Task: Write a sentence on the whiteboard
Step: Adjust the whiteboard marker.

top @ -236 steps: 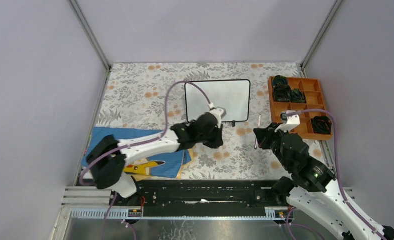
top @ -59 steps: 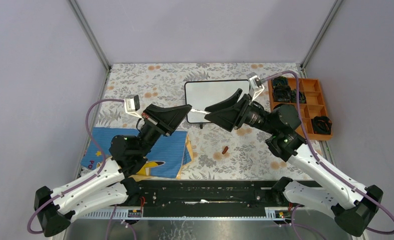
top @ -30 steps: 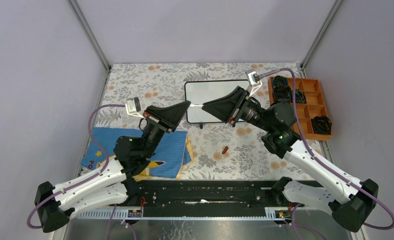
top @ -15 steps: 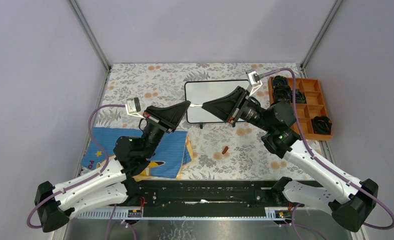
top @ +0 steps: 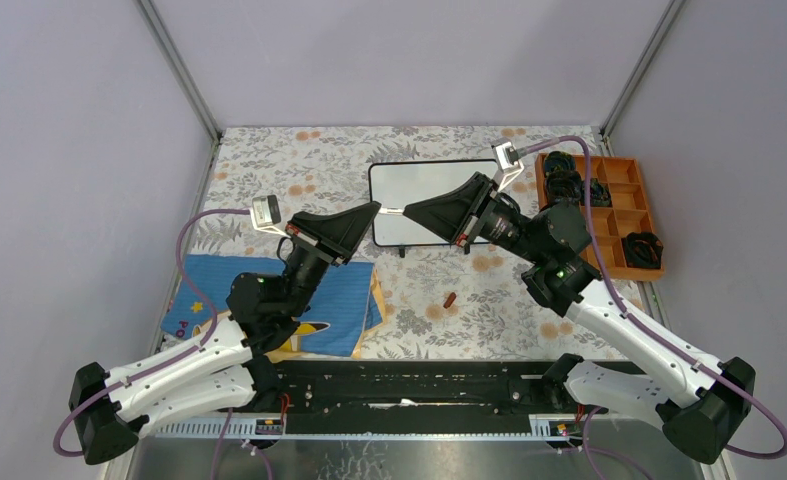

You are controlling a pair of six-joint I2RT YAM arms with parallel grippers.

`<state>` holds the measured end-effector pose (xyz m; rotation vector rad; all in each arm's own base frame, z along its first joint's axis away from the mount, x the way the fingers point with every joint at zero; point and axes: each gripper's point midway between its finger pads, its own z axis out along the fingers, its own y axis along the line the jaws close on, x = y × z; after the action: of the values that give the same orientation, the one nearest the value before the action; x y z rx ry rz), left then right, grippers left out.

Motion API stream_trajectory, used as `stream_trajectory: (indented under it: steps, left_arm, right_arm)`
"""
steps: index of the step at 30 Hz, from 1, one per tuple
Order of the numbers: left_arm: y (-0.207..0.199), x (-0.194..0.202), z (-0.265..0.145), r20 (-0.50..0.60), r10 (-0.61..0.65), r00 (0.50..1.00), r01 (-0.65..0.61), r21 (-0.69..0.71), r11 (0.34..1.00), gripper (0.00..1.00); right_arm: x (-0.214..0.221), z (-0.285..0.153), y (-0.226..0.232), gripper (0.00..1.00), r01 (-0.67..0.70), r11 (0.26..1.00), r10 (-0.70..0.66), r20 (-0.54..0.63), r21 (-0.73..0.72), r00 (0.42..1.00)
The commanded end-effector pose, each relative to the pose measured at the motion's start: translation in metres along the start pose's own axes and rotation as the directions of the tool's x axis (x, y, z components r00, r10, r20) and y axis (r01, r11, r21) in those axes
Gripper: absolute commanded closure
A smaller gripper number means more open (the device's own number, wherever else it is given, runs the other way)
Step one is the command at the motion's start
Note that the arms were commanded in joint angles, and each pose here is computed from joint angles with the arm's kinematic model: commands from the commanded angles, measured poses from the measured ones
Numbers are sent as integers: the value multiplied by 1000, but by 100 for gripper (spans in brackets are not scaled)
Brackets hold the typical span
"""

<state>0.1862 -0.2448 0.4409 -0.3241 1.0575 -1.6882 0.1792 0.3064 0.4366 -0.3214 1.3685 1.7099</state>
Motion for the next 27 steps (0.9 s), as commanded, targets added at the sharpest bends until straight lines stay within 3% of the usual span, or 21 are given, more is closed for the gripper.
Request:
stream_trajectory:
  steps: [1, 6, 14, 17, 23, 25, 26, 27]
  left_arm:
    - [13, 3, -3, -3, 36, 999, -36, -39, 999, 100]
    - [14, 4, -4, -4, 37, 999, -37, -44, 998, 100]
    - [16, 4, -5, -4, 40, 999, -40, -49, 998, 100]
    - [16, 4, -5, -6, 40, 999, -41, -50, 998, 100]
    - [18, 5, -5, -9, 41, 999, -41, -55, 998, 100]
    - [21, 7, -5, -16, 46, 999, -47, -67, 997, 100]
    - [23, 8, -5, -22, 51, 998, -52, -80, 995, 88]
    - [25, 8, -5, -25, 57, 998, -59, -93, 994, 67]
  right_arm:
    - [-23, 1, 34, 87, 38, 994, -31, 72, -102, 997]
    - [-24, 2, 34, 76, 31, 994, -24, 76, -101, 997]
    - [-24, 2, 32, 70, 26, 995, -19, 75, -99, 997]
    - [-23, 3, 31, 75, 26, 995, -19, 73, -96, 997]
    - [-21, 2, 31, 99, 26, 995, -20, 64, -98, 998]
    - [-19, 1, 29, 100, 31, 995, -25, 63, -92, 998]
    - [-20, 0, 29, 100, 37, 995, -31, 65, -88, 997]
    - [-19, -1, 28, 100, 40, 996, -35, 67, -81, 997]
